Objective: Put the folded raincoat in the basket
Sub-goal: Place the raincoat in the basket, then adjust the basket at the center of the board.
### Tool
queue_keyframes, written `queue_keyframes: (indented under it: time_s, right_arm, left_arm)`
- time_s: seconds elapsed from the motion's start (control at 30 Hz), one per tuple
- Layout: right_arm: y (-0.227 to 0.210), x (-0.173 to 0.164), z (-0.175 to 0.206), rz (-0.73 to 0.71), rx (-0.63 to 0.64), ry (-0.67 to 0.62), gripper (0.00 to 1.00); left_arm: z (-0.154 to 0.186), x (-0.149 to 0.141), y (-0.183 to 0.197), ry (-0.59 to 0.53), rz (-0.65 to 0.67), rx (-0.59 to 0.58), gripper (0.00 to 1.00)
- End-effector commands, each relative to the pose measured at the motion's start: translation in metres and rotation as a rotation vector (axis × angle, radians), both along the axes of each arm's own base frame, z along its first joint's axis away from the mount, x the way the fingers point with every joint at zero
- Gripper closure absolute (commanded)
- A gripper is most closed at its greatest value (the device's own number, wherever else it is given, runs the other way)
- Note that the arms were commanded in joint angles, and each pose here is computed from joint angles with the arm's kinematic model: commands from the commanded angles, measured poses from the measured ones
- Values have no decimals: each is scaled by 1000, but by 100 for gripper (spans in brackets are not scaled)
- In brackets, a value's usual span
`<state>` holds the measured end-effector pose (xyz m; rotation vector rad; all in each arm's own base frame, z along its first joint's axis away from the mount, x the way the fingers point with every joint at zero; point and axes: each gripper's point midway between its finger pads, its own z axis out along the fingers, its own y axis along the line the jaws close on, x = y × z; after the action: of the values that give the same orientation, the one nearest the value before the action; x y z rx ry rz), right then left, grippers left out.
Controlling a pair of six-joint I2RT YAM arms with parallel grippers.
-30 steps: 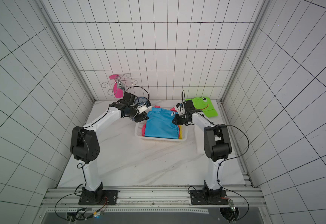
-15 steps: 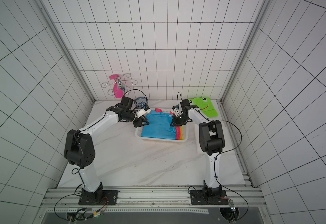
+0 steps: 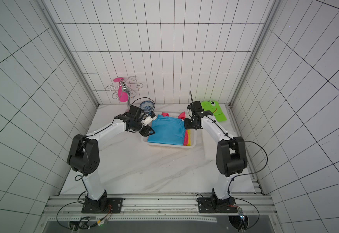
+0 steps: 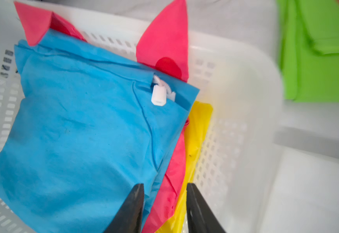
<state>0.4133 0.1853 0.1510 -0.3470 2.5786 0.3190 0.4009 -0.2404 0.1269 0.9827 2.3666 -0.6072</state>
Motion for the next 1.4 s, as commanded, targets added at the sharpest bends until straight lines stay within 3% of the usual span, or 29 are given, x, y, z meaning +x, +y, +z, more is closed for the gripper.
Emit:
queue_keyframes:
  time_s: [0.0,0.2,0.3,0.33,0.37,0.47,0.5,0.53,0.6,0.67,0.77,0.87,0.97,1.07,1.37]
  right_arm:
    - [-18,-3,4,-136,-122,-98,61]
    - [-63,-36,21,-300,-195,-175,59]
    - [-79,-56,37,-352,-167,-235,49]
    - [-84,-64,39,-362,-154,-238,30]
    - [-86,-71,39,-359,-143,-239,0]
    - [-87,-93,27,-299,-90,-201,1]
    - [-86,-98,23,-288,-62,-189,1]
    - [-81,-101,21,-260,-25,-171,1]
    - [-69,-104,18,-208,25,-123,1]
    - [-62,-102,12,-192,31,-72,1]
    - [-62,-91,-2,-217,3,-25,9]
    - [-65,-77,-16,-215,-53,5,26]
    - [-61,-67,-27,-172,-84,50,36]
    - [-59,-61,-34,-140,-110,82,51]
    - [-62,-73,-46,-18,-202,169,66]
  left_arm:
    - [17,16,7,-26,150,-5,60]
    - [44,3,5,-117,115,-81,55]
    - [60,-2,5,-177,92,-112,48]
    - [64,-3,6,-192,89,-107,46]
    - [65,-2,8,-206,90,-93,45]
    - [64,14,30,-249,227,-5,44]
    - [62,29,52,-260,396,50,44]
    - [61,39,73,-268,526,98,35]
    - [53,39,83,-185,546,111,35]
    - [46,38,85,-63,556,49,36]
    - [36,31,79,40,504,-18,39]
    - [40,24,79,-7,473,-30,38]
    - [48,19,84,-71,458,-22,37]
    - [52,12,89,-102,438,3,36]
    - [47,-13,104,-163,365,101,35]
